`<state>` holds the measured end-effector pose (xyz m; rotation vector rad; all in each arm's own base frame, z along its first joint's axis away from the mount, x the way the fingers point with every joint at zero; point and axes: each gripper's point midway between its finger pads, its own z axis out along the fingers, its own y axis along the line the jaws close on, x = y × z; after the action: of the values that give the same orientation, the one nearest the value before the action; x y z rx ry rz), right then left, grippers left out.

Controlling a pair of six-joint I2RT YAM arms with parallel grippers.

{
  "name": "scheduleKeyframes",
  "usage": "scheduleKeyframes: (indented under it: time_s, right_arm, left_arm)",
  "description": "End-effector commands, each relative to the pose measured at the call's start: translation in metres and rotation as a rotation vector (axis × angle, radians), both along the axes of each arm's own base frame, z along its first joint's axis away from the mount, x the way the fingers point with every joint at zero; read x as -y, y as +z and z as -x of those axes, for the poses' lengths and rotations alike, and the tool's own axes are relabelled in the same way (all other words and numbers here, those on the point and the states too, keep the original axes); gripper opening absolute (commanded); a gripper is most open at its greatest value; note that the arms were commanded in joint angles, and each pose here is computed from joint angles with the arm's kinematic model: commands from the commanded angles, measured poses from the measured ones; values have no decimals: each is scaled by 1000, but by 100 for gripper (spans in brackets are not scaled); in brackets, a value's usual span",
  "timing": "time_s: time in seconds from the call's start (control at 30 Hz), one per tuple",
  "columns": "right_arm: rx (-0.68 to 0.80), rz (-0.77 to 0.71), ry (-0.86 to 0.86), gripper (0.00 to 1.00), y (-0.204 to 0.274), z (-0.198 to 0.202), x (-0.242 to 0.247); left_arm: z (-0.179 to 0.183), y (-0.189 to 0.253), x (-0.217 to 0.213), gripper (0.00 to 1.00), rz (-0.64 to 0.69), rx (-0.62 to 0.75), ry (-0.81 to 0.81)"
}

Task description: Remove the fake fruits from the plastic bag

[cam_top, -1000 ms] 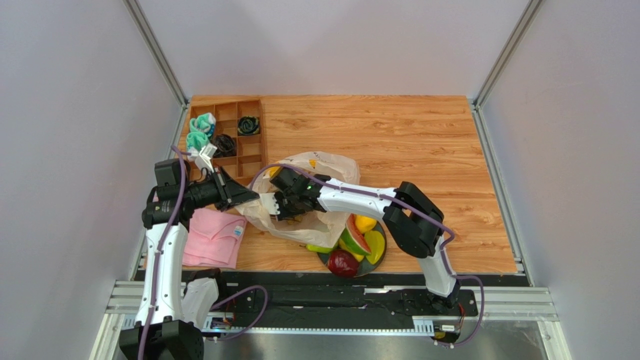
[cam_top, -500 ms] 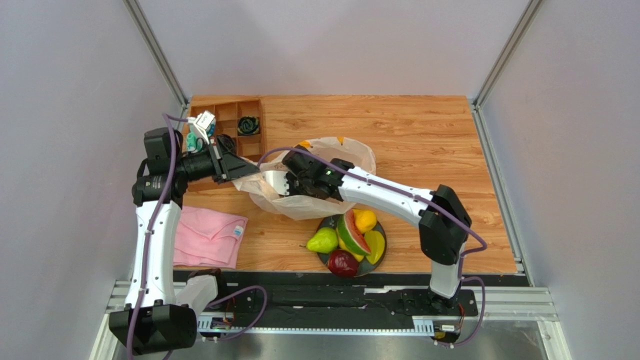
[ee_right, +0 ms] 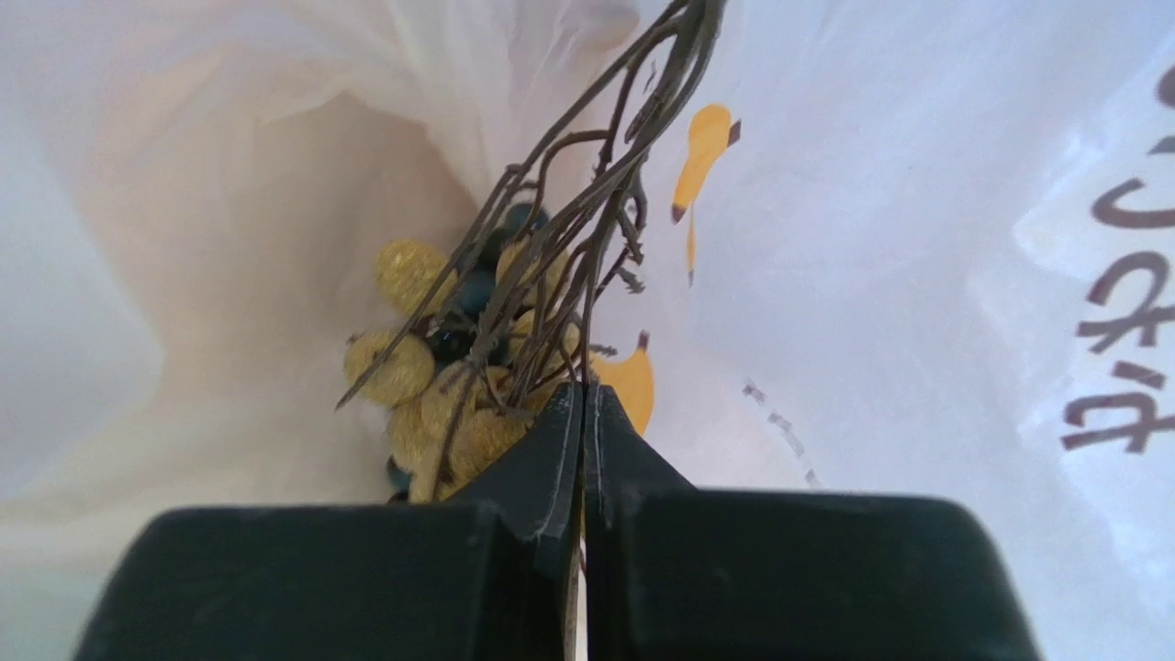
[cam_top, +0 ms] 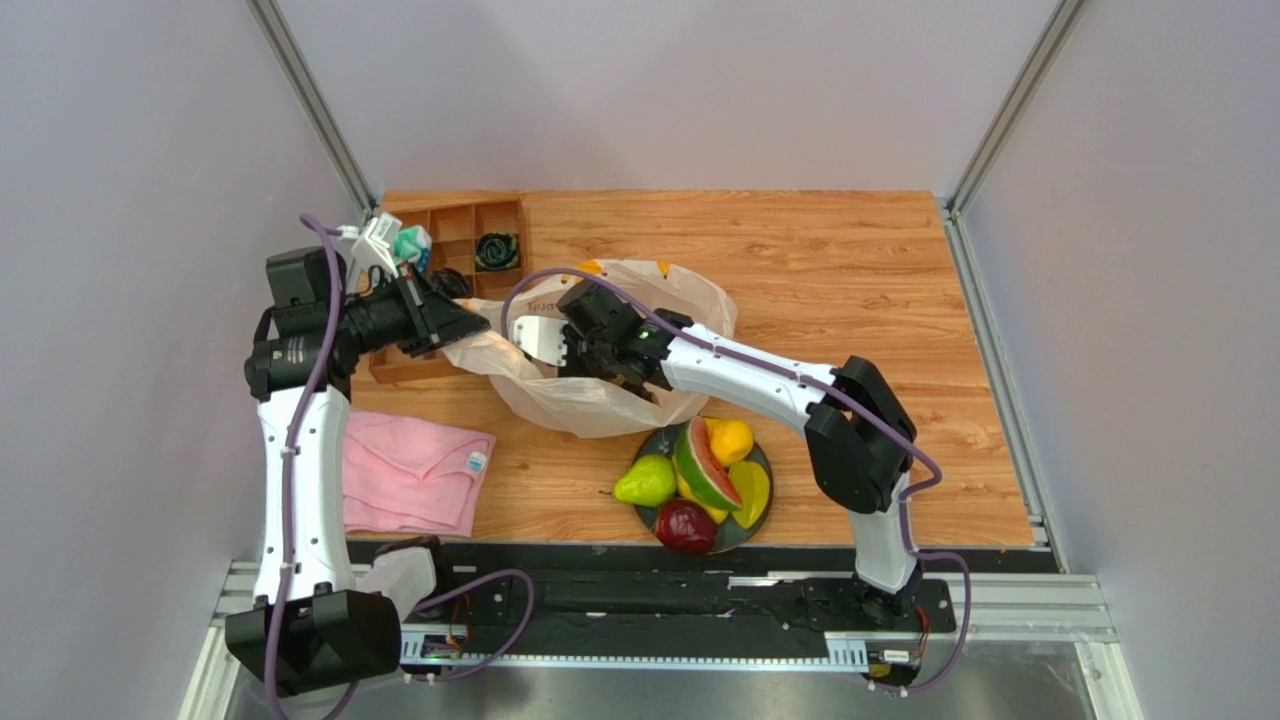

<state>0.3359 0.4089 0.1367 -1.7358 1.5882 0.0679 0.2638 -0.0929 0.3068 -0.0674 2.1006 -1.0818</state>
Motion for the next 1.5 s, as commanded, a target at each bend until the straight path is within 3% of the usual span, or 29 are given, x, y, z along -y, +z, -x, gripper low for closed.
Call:
scheduleKeyframes:
  time_s: [0.0, 0.07, 0.23, 0.47, 0.6, 0.67, 0.83, 1.0, 1.33, 1.47]
  right_arm:
    - [47, 102, -41, 0, -9, -18, 13]
    - [68, 84, -65, 0, -4, -27, 16]
    - [41, -3, -125, 0, 23, -48, 27]
    - [-184, -108, -117, 0, 42, -17, 14]
    - [-89, -190, -276, 0, 65, -38, 13]
    - [-92, -242, -258, 0, 82, -41, 6]
    - [-229, -484, -67, 0, 167, 0, -23]
    - [-209, -660, 85, 0, 256, 45, -29]
    - [-108, -794, 72, 0, 337, 81, 17]
    - [-106, -722, 61, 0, 319, 103, 43]
  left_arm:
    - [-20, 13, -36, 0, -147, 144, 161]
    - [-13, -17, -44, 0, -170, 23, 180]
    - [-3, -26, -40, 0, -180, -2, 142]
    - [-32, -69, -67, 0, -254, -127, 231]
    - [-35, -60, -53, 0, -210, -117, 94]
    - [-36, -52, -53, 0, -244, -97, 124]
    - [-50, -56, -46, 0, -226, -116, 116]
    - [-77, -41, -37, 0, -185, -67, 99]
    - [-160, -11, -55, 0, -176, 3, 169]
    - [-180, 1, -53, 0, -126, 28, 178]
